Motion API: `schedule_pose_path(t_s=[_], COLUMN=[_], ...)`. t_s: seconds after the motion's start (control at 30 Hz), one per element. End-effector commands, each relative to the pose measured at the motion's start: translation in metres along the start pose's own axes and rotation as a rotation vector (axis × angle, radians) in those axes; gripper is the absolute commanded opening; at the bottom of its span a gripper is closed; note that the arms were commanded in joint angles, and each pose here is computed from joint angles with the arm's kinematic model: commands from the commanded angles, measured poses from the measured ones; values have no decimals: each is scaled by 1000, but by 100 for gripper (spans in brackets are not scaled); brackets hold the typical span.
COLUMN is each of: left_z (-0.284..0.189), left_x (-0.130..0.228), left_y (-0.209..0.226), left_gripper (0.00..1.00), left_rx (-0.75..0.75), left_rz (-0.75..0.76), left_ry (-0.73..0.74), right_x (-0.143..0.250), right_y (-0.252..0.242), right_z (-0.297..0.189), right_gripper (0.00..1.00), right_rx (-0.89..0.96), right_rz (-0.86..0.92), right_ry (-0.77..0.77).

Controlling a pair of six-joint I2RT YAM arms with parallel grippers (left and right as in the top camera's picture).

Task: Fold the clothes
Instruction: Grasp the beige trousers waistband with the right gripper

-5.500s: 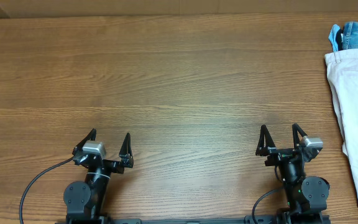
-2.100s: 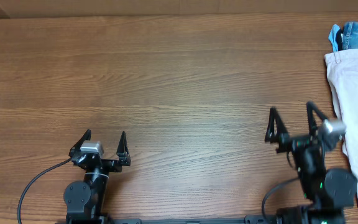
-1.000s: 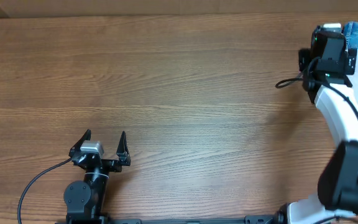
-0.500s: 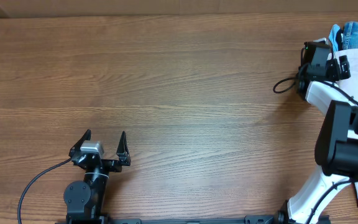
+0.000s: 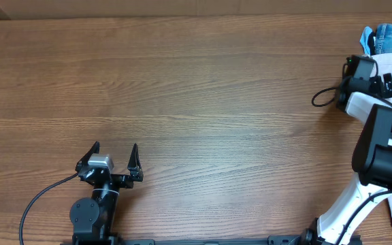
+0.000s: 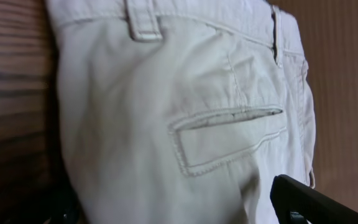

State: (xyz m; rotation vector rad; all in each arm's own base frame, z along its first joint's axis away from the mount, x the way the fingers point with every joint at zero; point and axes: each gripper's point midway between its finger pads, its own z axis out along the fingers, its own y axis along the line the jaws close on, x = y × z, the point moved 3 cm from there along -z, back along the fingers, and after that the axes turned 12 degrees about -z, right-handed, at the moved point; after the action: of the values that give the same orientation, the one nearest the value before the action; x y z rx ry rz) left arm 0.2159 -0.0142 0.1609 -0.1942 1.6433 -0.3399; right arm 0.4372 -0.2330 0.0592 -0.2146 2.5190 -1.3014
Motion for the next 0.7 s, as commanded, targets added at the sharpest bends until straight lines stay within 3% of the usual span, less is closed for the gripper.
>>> schedule_pose_path(t_s=[0.0,0.27,0.33,0.4,0.67], left_z=[0,0,0,0,0], left_x=[1,1,1,1,1], left_y=[5,5,5,5,5], left_gripper=[100,100,100,100,100], left_rx=[-28,-28,-28,-28,-28], left_rz=[17,17,17,17,17], left_ry=[-3,-3,-3,-3,-3], right_x=[-4,-12,-14,-15,-13], right_y=[-3,1,0,-1,-12], right_z=[6,8,8,8,8], right_gripper=[98,83,70,47,12], right_rx=[-19,-42,-40,-38,25], right_rz=[38,135,177,216,284], right_ry=[-24,-70,-75,-79,-62])
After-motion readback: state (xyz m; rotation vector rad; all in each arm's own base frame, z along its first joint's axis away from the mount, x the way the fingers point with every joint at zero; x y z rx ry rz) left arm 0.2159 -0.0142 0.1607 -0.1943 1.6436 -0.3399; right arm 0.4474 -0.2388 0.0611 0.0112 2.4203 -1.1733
